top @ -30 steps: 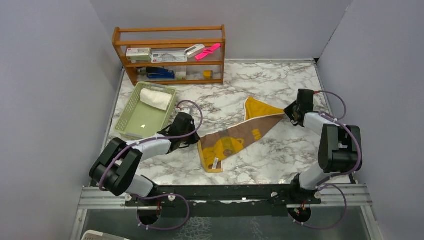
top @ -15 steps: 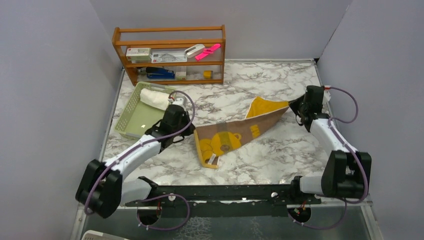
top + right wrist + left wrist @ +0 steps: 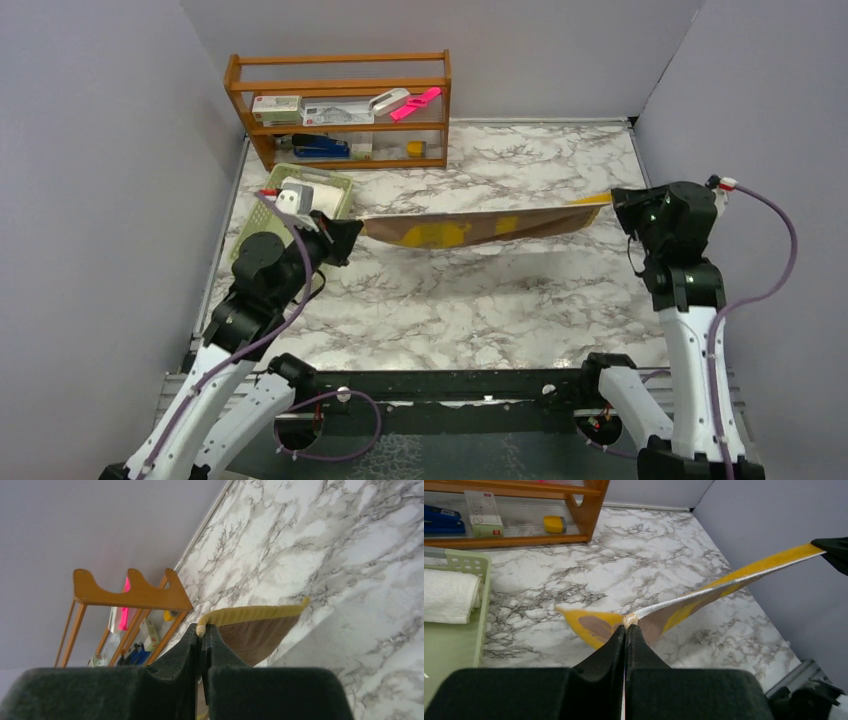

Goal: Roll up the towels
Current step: Flatten out the towel at the center of the board.

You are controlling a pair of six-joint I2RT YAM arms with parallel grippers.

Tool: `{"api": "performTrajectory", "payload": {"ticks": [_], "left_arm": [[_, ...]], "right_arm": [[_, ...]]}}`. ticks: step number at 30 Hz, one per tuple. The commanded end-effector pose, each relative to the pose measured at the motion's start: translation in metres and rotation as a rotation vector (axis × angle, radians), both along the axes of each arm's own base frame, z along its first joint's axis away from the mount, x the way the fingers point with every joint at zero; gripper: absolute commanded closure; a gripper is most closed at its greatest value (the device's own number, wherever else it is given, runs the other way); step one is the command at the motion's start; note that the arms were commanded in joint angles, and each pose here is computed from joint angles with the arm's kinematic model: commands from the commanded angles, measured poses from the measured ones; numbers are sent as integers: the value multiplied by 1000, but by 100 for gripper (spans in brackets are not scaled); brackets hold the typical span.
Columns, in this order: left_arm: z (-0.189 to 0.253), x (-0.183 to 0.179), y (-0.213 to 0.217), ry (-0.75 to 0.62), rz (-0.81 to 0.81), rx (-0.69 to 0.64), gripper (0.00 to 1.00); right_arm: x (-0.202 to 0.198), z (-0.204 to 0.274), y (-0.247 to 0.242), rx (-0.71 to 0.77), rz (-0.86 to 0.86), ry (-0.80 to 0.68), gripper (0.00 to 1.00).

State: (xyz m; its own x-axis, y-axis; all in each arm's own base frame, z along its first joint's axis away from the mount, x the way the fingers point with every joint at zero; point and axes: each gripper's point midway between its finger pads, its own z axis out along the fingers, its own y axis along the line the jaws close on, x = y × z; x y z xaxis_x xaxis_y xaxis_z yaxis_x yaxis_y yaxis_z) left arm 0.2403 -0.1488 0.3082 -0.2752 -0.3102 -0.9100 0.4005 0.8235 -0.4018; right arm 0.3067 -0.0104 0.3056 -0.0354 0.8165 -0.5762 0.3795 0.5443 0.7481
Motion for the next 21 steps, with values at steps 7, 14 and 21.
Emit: {"api": "performTrajectory", "payload": {"ticks": [7,14,21], "left_arm": [[-24,-51,14,109,-62,26,100],[-106,11,9,346,73,204,100],[-143,96,7,409,194,230,100]], "right_arm": [[-90,13,-6,17,-104,52,99],[-53,-65,2,100,-99,129,99],[9,-143,-4,137,-164,261,99]]}}
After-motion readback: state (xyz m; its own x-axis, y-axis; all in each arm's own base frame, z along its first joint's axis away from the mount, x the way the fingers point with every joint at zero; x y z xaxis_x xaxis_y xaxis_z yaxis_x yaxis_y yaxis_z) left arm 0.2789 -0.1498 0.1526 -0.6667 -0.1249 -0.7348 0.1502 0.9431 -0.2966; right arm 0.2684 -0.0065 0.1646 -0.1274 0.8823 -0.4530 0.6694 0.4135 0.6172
